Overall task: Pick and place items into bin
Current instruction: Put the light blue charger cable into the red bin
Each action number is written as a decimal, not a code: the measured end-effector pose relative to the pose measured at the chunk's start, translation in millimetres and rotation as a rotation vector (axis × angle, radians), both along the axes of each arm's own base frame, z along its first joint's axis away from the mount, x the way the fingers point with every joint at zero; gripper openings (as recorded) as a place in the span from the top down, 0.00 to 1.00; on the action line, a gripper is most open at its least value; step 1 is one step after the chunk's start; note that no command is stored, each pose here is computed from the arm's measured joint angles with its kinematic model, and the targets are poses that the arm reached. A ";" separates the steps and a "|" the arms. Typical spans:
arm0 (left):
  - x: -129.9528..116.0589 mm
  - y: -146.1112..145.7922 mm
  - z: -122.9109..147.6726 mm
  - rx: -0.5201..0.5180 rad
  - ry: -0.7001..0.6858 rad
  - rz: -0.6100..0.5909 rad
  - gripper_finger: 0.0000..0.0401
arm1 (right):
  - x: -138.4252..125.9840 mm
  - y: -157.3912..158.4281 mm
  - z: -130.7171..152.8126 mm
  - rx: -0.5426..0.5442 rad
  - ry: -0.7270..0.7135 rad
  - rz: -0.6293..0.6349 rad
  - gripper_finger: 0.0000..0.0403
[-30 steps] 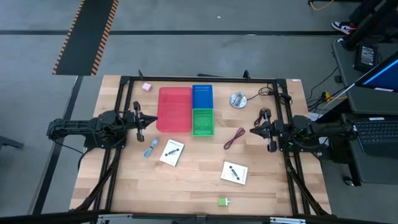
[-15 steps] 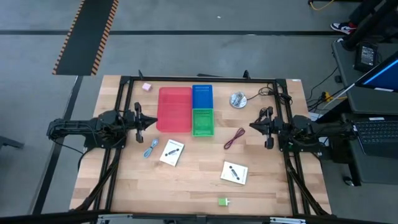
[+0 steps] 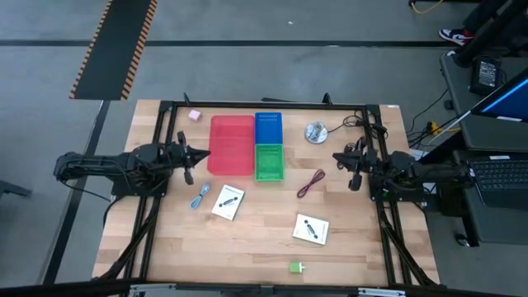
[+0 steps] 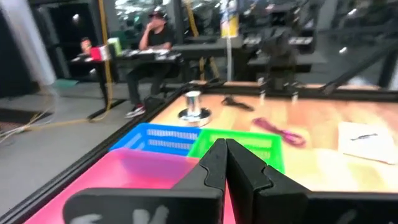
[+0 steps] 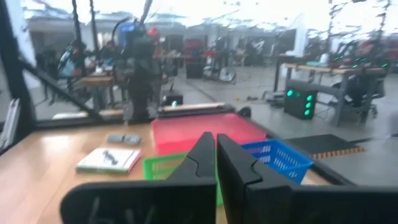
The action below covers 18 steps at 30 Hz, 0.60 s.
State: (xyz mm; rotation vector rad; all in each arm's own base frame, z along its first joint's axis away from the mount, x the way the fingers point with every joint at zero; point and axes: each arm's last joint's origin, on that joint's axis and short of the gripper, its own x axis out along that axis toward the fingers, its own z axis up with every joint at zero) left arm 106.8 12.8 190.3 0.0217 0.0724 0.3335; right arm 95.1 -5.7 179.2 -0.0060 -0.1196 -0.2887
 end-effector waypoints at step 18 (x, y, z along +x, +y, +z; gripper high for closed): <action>40.0 1.6 39.7 -0.086 0.240 0.012 0.99 | 9.0 -0.5 23.9 0.020 0.100 -0.003 1.00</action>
